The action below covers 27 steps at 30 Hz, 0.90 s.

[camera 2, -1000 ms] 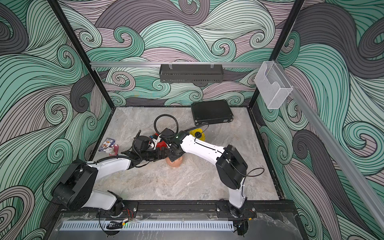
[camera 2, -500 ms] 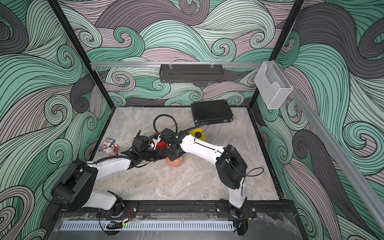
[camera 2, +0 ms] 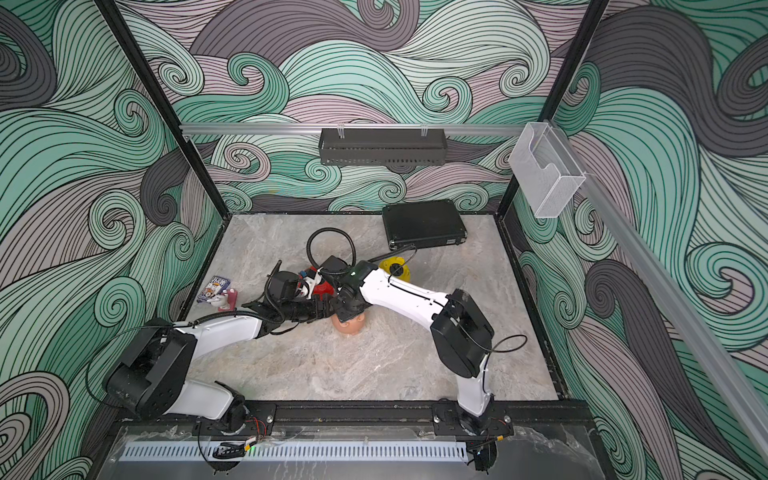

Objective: Close piggy banks
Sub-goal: Screw the knob on the piggy bank.

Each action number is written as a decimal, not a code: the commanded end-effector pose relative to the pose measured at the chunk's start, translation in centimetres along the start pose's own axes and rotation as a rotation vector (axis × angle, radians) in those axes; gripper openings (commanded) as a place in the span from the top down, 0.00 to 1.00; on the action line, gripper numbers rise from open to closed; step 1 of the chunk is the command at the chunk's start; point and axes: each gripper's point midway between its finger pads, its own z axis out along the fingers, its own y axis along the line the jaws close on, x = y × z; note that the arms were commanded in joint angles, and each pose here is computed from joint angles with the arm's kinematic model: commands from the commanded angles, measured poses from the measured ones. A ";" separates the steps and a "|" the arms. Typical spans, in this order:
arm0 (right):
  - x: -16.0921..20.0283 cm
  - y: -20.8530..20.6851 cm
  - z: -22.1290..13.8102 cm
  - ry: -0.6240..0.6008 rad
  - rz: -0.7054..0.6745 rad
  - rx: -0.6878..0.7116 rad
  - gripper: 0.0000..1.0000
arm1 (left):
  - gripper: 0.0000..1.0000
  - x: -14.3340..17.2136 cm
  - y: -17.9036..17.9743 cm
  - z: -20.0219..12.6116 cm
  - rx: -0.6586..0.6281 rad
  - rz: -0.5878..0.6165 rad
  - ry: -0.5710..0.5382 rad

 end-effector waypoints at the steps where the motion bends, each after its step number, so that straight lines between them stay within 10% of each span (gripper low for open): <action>1: 0.3 -0.2 0.9 0.023 -0.005 0.017 1.00 | 0.26 0.0 2.3 0.2 -0.083 -0.037 0.007; 27: -0.6 -0.1 -3.3 -0.085 -0.012 -0.015 0.90 | 0.26 -0.1 1.8 -0.1 -0.076 -0.032 0.006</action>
